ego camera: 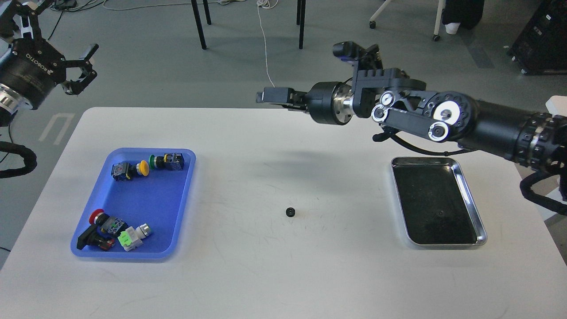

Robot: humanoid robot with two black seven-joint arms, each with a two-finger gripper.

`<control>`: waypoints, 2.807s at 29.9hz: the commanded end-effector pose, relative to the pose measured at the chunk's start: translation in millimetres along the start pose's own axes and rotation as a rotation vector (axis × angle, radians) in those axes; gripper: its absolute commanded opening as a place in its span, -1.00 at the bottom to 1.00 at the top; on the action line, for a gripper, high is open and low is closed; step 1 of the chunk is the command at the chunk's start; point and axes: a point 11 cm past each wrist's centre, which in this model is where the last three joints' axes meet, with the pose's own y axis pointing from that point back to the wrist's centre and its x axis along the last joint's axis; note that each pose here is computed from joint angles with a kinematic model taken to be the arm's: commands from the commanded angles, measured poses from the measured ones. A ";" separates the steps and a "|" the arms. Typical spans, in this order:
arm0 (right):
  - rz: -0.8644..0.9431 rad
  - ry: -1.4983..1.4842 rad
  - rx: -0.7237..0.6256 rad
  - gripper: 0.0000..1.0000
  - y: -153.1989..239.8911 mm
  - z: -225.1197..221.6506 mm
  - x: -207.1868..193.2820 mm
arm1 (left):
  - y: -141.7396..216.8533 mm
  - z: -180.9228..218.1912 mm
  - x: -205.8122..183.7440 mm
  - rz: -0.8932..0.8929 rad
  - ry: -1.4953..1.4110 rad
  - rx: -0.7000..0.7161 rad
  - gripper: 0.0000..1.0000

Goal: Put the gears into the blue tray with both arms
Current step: 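Retract the right arm and reach the left gripper toward the gear, then grasp the black gear on the table with the left gripper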

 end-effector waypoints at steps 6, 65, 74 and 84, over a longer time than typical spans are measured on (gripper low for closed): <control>0.339 -0.437 0.192 0.98 74.9 40.1 67.1 | -17.2 11.8 -73.6 -0.265 -0.290 0.072 0.95; 0.810 -1.372 0.482 0.98 239.5 216.8 30.4 | 12.0 -316.1 -241.5 -1.223 -1.785 0.262 -0.18; 0.806 -1.371 0.488 0.98 237.6 214.8 32.0 | 9.7 -309.0 -234.1 -1.210 -1.801 0.265 -0.18; 0.803 -1.365 0.498 0.98 236.5 211.5 36.2 | 10.5 -303.6 -228.8 -1.194 -1.805 0.268 -0.17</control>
